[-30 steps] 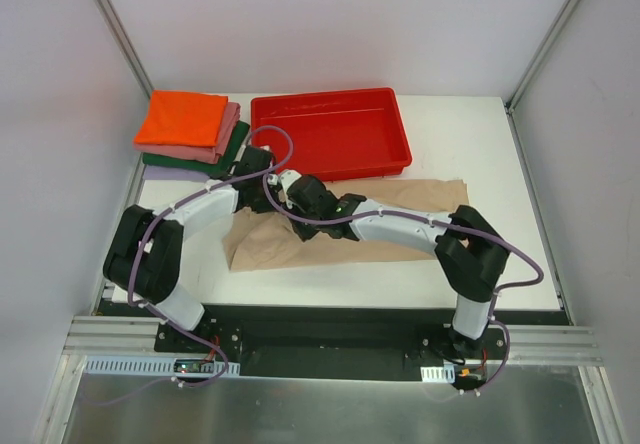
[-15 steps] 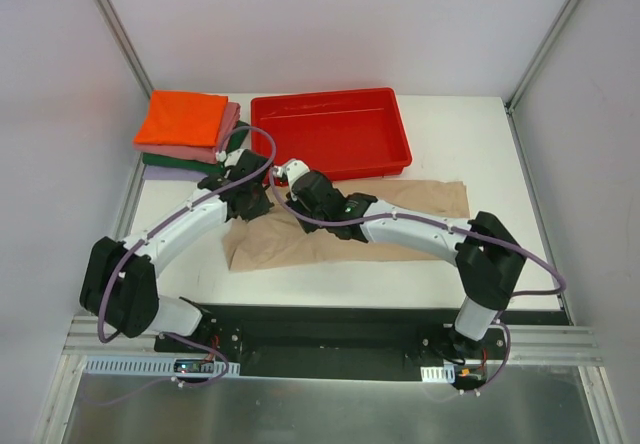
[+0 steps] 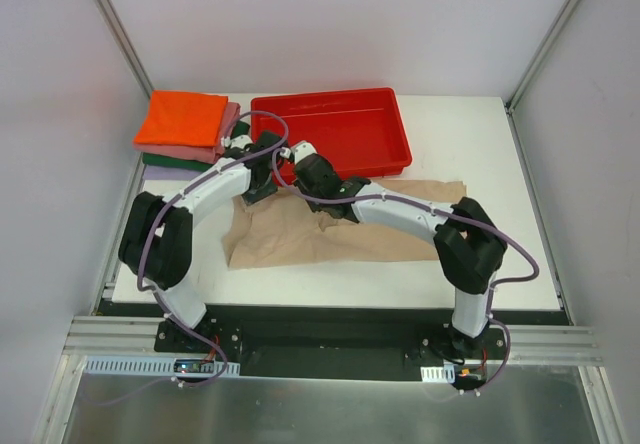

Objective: Fold and stack the t-shirts
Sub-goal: Fold the other side of the tshirt into a rectangle

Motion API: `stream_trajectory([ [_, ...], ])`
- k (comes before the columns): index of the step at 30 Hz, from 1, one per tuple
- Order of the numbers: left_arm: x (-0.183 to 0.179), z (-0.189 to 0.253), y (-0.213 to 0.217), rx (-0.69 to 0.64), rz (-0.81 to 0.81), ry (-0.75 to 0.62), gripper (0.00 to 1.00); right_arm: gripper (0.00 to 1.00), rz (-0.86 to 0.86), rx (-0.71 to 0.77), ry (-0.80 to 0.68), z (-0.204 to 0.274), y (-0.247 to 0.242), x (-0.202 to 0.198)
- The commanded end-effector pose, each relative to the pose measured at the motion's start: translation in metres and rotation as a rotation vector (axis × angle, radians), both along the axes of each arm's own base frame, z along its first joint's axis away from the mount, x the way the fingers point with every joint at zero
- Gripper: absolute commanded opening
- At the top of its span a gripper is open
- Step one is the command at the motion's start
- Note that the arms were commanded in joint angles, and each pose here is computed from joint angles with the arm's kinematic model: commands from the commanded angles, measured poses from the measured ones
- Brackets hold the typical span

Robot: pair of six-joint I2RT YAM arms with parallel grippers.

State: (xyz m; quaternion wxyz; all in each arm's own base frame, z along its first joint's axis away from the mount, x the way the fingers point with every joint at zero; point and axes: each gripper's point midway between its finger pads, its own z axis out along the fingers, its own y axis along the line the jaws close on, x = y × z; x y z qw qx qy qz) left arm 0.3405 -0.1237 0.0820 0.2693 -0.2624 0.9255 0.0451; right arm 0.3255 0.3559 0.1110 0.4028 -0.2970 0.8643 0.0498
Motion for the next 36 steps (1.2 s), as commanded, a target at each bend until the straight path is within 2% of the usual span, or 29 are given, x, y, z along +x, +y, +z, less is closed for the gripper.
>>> stream_trajectory([
  [1,0.002,0.005,0.009,0.068,0.022,0.006,0.42,0.08,-0.013,-0.003,-0.031,0.002,0.003,0.028],
  [3,0.004,0.009,0.010,0.077,0.018,-0.002,0.50,0.15,-0.017,0.008,-0.024,-0.002,0.006,0.036],
  [4,0.004,0.011,0.011,0.084,0.014,-0.009,0.59,0.19,-0.024,0.014,-0.021,-0.003,0.006,0.040],
  [5,0.003,0.015,0.013,0.087,0.015,-0.016,0.66,0.30,-0.034,0.022,-0.021,-0.001,0.004,0.044],
  [6,0.001,0.018,0.015,0.088,0.014,-0.023,0.74,0.47,-0.043,0.033,-0.023,0.002,0.004,0.047],
  [7,-0.002,0.025,0.017,0.082,0.012,-0.037,0.81,0.57,-0.056,0.039,-0.024,0.006,0.000,0.049],
  [10,-0.016,0.038,0.020,0.047,0.011,-0.071,0.95,0.65,-0.081,0.070,-0.031,0.024,-0.011,0.042],
  [12,-0.031,0.040,0.023,0.015,0.004,-0.075,0.99,0.79,-0.096,0.091,-0.027,0.032,-0.022,0.031],
  [13,-0.038,0.042,0.022,-0.011,0.002,-0.081,0.99,0.95,-0.118,0.098,-0.025,0.034,-0.030,0.027],
  [17,-0.063,0.037,0.007,-0.102,-0.086,-0.072,0.99,0.96,-0.146,0.151,0.041,0.033,-0.055,-0.006],
  [20,-0.080,0.032,-0.016,-0.187,-0.176,-0.066,0.99,0.96,-0.108,0.245,0.161,0.027,-0.054,-0.038],
  [25,-0.104,0.030,-0.009,-0.229,-0.157,-0.097,0.99,0.96,0.187,0.449,0.441,0.025,-0.003,-0.104],
  [28,-0.114,0.032,0.002,-0.231,-0.142,-0.142,0.99,0.96,0.330,0.518,0.543,0.026,0.037,-0.122],
  [31,-0.129,0.024,0.009,-0.250,-0.130,-0.147,0.99,0.96,0.360,0.508,0.534,0.021,0.065,-0.109],
  [36,-0.144,0.012,0.017,-0.257,-0.129,-0.143,0.99,0.96,0.271,0.456,0.531,-0.005,0.089,-0.063],
])
